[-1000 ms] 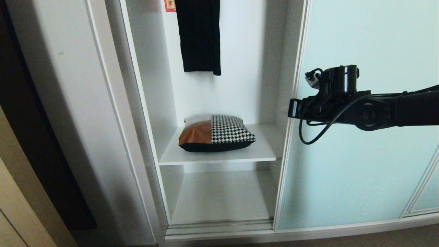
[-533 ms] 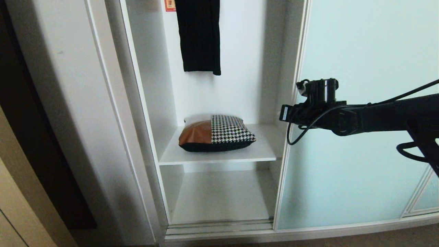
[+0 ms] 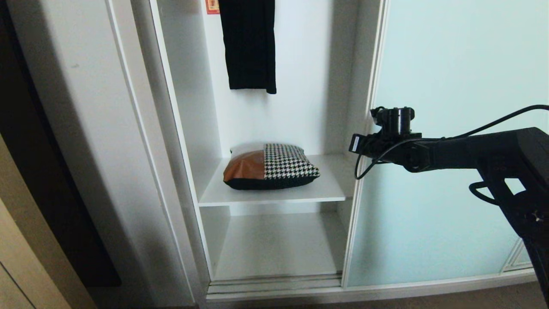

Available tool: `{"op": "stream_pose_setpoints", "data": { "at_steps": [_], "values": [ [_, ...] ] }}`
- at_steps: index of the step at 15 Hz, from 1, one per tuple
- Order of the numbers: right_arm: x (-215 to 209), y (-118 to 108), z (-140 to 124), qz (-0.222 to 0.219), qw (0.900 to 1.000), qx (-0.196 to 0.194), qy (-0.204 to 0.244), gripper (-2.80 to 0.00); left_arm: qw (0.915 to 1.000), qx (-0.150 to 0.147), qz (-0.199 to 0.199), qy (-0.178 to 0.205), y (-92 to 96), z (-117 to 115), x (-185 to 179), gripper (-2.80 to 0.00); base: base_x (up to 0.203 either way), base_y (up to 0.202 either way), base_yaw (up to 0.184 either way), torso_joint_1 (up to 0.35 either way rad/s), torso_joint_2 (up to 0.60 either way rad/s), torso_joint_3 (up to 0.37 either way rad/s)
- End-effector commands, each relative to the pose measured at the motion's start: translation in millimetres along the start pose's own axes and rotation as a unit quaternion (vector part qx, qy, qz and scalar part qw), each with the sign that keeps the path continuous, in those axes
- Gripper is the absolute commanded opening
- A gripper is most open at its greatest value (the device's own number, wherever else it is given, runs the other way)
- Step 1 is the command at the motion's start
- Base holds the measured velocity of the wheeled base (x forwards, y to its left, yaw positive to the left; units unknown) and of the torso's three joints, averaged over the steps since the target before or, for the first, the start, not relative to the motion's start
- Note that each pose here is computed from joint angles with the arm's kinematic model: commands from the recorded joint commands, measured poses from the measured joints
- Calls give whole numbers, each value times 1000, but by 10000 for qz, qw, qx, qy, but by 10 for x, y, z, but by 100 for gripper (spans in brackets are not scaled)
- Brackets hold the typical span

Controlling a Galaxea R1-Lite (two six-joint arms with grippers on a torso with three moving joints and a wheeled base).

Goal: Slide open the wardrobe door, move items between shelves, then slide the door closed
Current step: Open the door

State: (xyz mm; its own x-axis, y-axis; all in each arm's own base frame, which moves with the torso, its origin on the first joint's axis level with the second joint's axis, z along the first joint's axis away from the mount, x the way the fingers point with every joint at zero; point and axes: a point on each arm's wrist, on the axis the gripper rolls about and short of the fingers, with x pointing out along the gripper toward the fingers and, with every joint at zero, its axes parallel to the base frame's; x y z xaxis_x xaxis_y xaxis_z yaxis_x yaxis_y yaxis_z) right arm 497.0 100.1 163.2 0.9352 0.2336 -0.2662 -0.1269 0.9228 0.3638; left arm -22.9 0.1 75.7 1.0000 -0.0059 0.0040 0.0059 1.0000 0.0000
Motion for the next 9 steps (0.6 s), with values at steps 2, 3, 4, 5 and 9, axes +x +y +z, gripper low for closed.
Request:
{"op": "stream_pose_setpoints", "data": {
  "at_steps": [2, 3, 4, 5, 9],
  "values": [
    [95, -204, -29, -162, 9999, 57, 1, -280, 10000, 0, -1, -3, 0, 0, 0, -280, 0, 0, 0, 0, 0, 0],
    [114, -245, -46, -194, 9998, 74, 6, -280, 10000, 0, -1, -3, 0, 0, 0, -280, 0, 0, 0, 0, 0, 0],
    [117, -272, -40, -218, 9997, 74, -3, -280, 10000, 0, -1, -3, 0, 0, 0, -280, 0, 0, 0, 0, 0, 0],
    [123, -311, -42, -254, 9996, 84, 0, -280, 10000, 0, -1, -3, 0, 0, 0, -280, 0, 0, 0, 0, 0, 0],
    [119, -476, -5, -397, 9991, 118, -39, -280, 10000, 0, -1, -3, 0, 0, 0, -280, 0, 0, 0, 0, 0, 0]
  ]
}}
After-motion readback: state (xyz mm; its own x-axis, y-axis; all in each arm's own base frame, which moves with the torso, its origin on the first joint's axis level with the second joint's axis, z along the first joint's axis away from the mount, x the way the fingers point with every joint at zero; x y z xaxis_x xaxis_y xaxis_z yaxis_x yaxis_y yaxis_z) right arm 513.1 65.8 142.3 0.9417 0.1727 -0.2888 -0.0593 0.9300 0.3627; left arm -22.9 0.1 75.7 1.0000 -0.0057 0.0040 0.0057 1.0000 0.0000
